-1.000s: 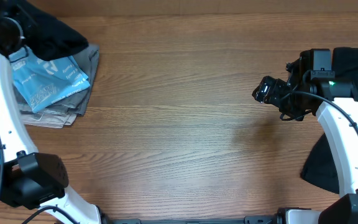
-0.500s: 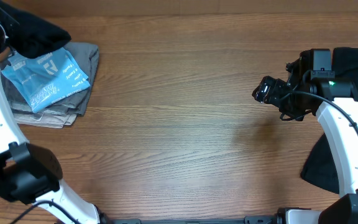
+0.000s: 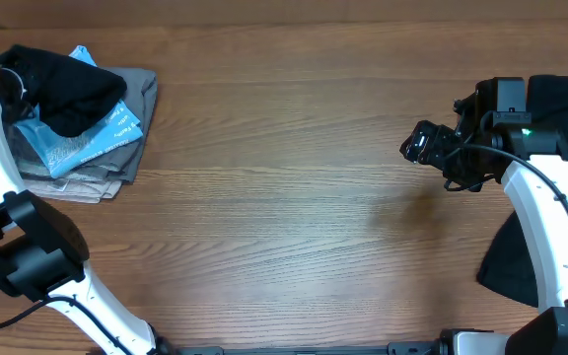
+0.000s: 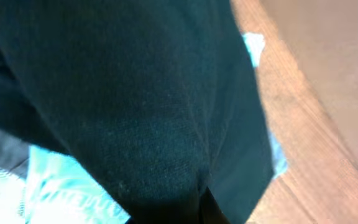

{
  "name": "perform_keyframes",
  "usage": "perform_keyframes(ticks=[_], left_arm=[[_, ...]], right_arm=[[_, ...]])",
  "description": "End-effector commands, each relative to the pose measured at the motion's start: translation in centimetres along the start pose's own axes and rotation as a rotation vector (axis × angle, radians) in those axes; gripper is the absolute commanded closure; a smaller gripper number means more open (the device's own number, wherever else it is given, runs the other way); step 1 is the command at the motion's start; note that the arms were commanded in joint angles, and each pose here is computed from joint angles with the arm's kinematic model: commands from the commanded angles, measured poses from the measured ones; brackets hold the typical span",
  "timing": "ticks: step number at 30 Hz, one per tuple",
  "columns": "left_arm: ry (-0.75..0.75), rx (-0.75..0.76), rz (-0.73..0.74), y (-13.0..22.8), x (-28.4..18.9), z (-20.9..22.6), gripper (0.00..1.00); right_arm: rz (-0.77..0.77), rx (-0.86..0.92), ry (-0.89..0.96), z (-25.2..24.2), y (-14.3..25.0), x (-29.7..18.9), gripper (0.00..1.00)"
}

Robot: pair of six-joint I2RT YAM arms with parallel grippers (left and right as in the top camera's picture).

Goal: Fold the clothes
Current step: 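Carry the black bundle with the left gripper onto the grey clothes stack, then lower the bundle onto the stack and release it with the left gripper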

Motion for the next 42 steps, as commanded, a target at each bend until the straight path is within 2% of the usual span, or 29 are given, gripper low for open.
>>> perform_keyframes(ticks=[1,2,6,8,11,17,22,24,25,27,28,29,42], left_arm=[[-0.069,-0.023,-0.013,-0.1,-0.5,1.0,0.96],[-0.097,-0.028,-0.006,0.1,-0.5,1.4,0.95],[-0.112,-0.039,0.059,1.0,-0.8,1.9,0.3],[-0.075,-0.047,0.095,1.2,-1.4,1.8,0.2],[-0.01,-0.067,0.126,1.1,-2.9,1.6,0.12],[0.123,-0.049,0.114,0.8,-7.3,0.6,0.1],[0.149,-0.012,0.073,1.3,-10.2,0.1,0.09],[0.154,-0.002,0.069,1.5,-10.5,-0.1,0.11],[0.155,0.01,0.068,1.5,-10.5,-0.1,0.22],[0.149,0.046,0.076,1.6,-10.0,-0.1,0.73],[0.138,0.06,0.086,1.6,-9.4,0.1,0.91],[0.123,0.068,0.094,1.7,-8.8,0.2,0.96],[-0.13,0.03,0.369,4.2,2.8,5.8,0.96]], right_arm=[[-0.017,-0.007,0.005,0.0,-0.2,-0.4,0.0],[-0.017,-0.007,0.004,0.0,-0.2,-0.4,0.0],[-0.017,-0.007,0.004,0.0,-0.2,-0.4,0.0],[-0.017,-0.007,0.005,0.0,-0.2,-0.4,0.0],[-0.017,-0.008,0.005,0.0,-0.2,-0.4,0.0],[-0.017,-0.007,0.005,0.0,-0.2,-0.4,0.0],[-0.017,-0.007,0.004,0.0,-0.2,-0.4,0.0],[-0.017,-0.008,0.004,0.0,-0.2,-0.4,0.0],[-0.017,-0.007,0.005,0.0,-0.2,-0.4,0.0],[-0.017,-0.007,0.005,0.0,-0.2,-0.4,0.0],[-0.017,-0.007,0.005,0.0,-0.2,-0.4,0.0],[-0.017,-0.008,0.005,0.0,-0.2,-0.4,0.0],[-0.017,-0.007,0.004,0.0,-0.2,-0.4,0.0]])
Point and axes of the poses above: each gripper's point midway between its finger pads, its own x axis out along the fingers, its own z axis along the line the jaws close on, y = z × x, the point moved 8 cm from there along -x, back along the fingers, and after that the axes turned 12 degrees about -x, right-handed, at the moved point
